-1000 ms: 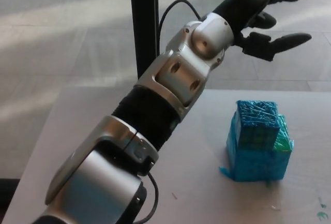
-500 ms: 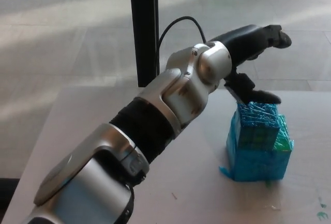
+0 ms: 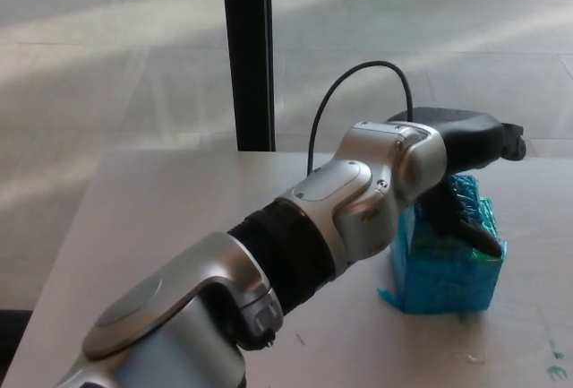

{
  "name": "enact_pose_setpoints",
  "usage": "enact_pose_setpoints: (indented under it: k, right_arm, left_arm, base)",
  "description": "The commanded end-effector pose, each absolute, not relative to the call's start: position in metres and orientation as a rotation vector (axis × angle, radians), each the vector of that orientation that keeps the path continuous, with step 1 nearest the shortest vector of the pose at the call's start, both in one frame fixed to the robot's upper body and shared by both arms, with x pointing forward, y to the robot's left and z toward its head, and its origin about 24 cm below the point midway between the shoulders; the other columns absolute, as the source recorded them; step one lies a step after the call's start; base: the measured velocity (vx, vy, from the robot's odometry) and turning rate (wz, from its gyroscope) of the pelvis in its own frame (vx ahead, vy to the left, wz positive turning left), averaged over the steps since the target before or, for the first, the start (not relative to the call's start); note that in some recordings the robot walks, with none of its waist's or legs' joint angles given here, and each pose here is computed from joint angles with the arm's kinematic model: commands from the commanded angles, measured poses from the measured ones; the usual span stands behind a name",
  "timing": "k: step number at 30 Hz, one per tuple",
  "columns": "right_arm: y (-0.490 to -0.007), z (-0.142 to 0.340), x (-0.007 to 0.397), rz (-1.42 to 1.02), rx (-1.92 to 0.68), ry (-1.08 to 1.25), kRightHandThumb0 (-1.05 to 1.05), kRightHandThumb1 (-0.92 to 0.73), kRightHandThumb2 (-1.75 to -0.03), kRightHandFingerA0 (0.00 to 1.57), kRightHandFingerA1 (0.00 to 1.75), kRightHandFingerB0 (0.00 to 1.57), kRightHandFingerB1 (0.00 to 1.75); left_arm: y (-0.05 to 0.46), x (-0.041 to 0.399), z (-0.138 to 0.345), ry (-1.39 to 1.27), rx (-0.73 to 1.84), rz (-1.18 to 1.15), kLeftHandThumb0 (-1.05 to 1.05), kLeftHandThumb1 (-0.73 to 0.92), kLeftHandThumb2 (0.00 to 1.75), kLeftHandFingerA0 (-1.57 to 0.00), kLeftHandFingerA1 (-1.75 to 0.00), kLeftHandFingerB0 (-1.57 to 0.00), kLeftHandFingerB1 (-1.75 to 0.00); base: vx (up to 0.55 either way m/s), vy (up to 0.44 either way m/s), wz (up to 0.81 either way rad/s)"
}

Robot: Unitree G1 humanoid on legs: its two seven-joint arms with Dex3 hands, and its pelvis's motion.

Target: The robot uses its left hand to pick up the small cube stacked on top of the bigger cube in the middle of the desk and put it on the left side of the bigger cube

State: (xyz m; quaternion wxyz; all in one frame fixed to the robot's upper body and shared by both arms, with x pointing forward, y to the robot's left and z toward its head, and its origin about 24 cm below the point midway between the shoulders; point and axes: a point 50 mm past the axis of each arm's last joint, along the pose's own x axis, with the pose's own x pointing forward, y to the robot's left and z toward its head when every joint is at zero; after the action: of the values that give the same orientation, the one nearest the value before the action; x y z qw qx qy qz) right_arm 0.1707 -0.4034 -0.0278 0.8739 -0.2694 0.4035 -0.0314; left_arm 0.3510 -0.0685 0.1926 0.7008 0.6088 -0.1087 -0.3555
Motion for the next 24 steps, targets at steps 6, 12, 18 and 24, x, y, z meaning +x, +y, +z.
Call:
enact_pose_setpoints:
  k: [6, 12, 18, 24]
  right_arm:
    - [-0.414, -0.012, 0.178, -0.087, -0.619, 0.831, -0.82, -0.53, -0.65, 0.68, 0.96, 0.51, 0.77]
    - [-0.413, -0.011, 0.18, -0.081, -0.616, 0.825, -0.83, -0.51, -0.68, 0.67, 0.97, 0.56, 0.77]
    - [-0.414, -0.009, 0.18, -0.076, -0.638, 0.821, -0.77, -0.49, -0.68, 0.69, 0.96, 0.61, 0.74]
    - [-0.412, -0.009, 0.181, -0.061, -0.64, 0.81, -0.71, -0.34, -0.93, 0.72, 0.93, 0.62, 0.75]
  left_arm:
    - [-0.062, 0.354, 0.181, -0.145, 1.508, -0.806, -1.02, 0.45, 0.9, -0.17, -0.64, -0.12, -0.41]
    - [-0.056, 0.355, 0.172, -0.116, 1.589, -0.82, -0.67, 0.43, 0.54, -0.44, -0.8, -0.28, -0.35]
    - [-0.039, 0.361, 0.167, -0.091, 1.712, -0.808, -0.49, 0.44, 0.54, -0.55, -0.91, -0.38, -0.38]
    - [-0.032, 0.362, 0.16, -0.156, 1.698, -0.723, -0.21, 0.59, 0.58, -0.64, -1.51, -0.63, -0.68]
  base:
    - [0.0, 0.0, 0.0]
    - [0.0, 0.0, 0.0]
    - [0.0, 0.0, 0.0]
    - [0.0, 0.0, 0.0]
